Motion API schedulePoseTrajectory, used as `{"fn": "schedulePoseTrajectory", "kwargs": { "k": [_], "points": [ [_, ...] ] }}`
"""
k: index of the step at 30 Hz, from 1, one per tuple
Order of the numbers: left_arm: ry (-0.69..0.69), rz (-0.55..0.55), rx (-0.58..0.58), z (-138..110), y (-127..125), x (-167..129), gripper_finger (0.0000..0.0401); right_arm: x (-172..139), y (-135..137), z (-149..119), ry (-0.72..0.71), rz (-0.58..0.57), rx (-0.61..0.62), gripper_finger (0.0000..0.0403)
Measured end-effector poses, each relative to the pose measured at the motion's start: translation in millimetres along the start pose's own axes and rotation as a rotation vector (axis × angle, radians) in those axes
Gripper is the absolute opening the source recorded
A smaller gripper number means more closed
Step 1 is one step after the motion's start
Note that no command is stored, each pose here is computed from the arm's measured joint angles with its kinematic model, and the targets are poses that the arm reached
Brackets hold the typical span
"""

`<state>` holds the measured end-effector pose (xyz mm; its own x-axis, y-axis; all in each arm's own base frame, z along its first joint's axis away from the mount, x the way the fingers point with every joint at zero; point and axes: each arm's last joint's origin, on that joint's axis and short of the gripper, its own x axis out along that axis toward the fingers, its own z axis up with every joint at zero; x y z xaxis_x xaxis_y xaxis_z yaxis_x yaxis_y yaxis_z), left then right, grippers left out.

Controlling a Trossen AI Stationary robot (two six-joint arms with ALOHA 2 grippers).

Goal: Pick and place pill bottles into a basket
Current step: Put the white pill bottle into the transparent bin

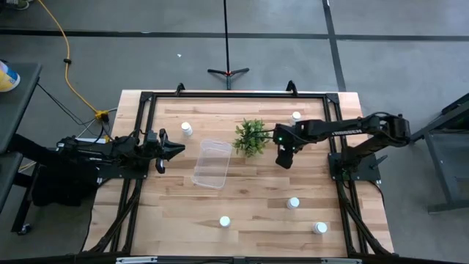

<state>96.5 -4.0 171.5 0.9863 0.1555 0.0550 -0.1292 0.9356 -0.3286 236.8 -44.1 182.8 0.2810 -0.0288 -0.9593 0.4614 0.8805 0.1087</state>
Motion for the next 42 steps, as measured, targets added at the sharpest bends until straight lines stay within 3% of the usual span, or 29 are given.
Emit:
{"fn": "schedulePoseTrajectory", "kwargs": {
  "k": [9,19,22,30,37,42],
  "points": [
    [0.000,0.000,0.000,0,0,0,0.0074,-30,8,-5,-0.121,0.098,0.042,0.0159],
    [-0.002,0.002,-0.053,0,0,0,0.0074,-76,17,18,-0.578,0.299,0.141,0.0159],
    [0.001,-0.004,-0.052,0,0,0,0.0074,-85,22,28,-0.715,0.347,0.122,0.0159],
    [-0.001,-0.001,-0.053,0,0,0,0.0077,-81,37,39,-0.825,0.378,0.093,0.0159],
    [-0.006,0.010,-0.055,0,0,0,0.0155,-76,50,51,-0.922,0.440,0.076,0.0157],
    [-0.063,-0.013,-0.124,6,-2,0,0.0222,-64,54,60,-0.947,0.453,0.076,0.0157]
  ]
}}
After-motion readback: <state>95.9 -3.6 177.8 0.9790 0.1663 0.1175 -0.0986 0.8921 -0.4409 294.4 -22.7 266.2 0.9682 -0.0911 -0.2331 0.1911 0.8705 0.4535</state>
